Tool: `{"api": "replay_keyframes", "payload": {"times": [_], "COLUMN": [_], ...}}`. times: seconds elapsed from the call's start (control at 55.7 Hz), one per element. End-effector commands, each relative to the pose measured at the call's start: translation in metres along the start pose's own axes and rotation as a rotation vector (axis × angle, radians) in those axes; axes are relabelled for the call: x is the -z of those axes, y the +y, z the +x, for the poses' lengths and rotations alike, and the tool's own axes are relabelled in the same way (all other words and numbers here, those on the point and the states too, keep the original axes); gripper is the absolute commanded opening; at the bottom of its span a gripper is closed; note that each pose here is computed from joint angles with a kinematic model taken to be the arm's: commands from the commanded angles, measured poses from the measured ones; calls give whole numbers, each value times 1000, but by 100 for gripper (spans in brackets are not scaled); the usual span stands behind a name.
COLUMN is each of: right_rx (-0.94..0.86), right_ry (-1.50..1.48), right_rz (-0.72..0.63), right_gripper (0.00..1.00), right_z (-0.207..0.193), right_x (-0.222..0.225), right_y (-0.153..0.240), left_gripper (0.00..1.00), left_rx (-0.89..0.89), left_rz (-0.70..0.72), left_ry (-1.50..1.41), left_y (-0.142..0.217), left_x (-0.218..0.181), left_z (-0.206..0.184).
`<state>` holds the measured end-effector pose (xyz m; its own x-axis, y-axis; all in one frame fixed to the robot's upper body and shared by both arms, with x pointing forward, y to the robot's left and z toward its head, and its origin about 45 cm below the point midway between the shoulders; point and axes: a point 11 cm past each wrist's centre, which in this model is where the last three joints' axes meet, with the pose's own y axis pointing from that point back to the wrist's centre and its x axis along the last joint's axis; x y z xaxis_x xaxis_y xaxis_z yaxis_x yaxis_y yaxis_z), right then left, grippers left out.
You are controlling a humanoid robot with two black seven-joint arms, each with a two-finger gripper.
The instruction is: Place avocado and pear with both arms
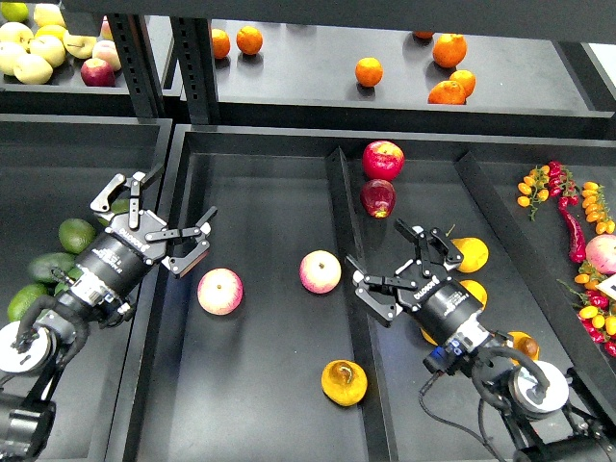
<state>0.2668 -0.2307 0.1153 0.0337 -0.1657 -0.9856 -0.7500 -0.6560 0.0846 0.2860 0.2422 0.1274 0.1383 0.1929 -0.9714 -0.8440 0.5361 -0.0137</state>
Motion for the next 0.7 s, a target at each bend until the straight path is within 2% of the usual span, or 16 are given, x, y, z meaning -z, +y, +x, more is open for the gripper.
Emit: {"api": "replay_keyframes", "payload": {"times": [0.0,0.162,0.377,0.503,0.683], "right_rx": [55,46,-24,-94,-222], "right_ry": [52,89,86,203,429], "right_rz": [-2,-18,-131,-240,-466], "right_gripper": [100,100,100,100,100], "right_z": [0,3,22,32,45], "right_x": [-1,1,-34,-40,-27], "right_y": [17,32,41,46,58], "left_gripper": [99,99,99,99,99], "left_rx": [-27,-39,-61,-69,-69], "left_rz": [6,34,44,46,53], "left_ry": [20,43,61,67,70], "left_y": [14,26,35,38,38], "left_x": [12,30,40,43,45], "left_z": [7,9,15,16,17]}}
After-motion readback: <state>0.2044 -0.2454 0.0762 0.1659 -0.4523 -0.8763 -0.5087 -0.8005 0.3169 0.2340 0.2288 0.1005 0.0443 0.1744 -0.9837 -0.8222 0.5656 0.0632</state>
